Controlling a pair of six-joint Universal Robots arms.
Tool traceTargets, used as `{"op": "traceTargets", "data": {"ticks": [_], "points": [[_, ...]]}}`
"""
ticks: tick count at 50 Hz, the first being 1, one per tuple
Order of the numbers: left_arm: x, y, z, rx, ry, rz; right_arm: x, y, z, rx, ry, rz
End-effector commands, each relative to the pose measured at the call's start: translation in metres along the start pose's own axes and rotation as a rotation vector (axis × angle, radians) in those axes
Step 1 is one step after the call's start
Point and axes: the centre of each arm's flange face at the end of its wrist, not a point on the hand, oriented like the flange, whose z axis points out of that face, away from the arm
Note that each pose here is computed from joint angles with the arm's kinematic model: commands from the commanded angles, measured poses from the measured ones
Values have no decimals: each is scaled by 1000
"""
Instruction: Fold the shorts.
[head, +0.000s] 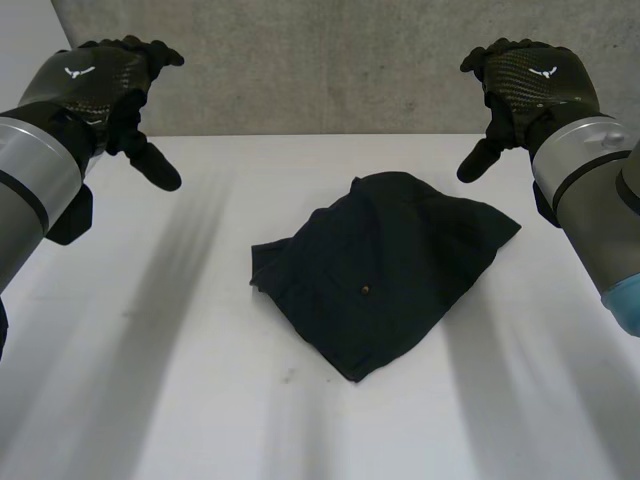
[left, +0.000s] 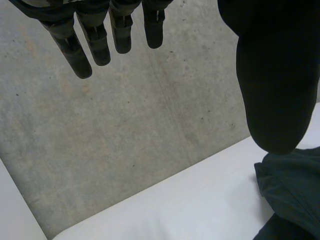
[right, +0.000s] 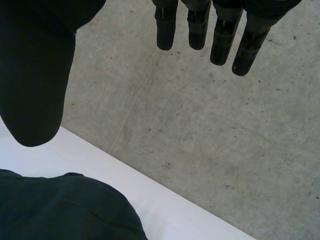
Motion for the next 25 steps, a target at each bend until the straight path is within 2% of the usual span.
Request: {"op": "traceTargets", "data": {"ticks": [1,7,10,14,16,19,25], "points": [[2,7,6,-9,3,0,-1,3,1,-9,-7,-8],[4,20,20,14,4,2,-6,4,1,-11,-50,-33],[9,38,30,14,39,45,-12,9,-1,-29,-115,-67],[17,72,45,-27,110,180,-20,24,-6,-77,-219,-120],[20,98,51,-86,143,262,-21,32,-7,-101,-236,-128],[22,126,55,-155,179,323,-17,49,-8,-155,-238,-126],[32,171,60,-260,240,323,-7,74,-11,-228,-222,-118]]}}
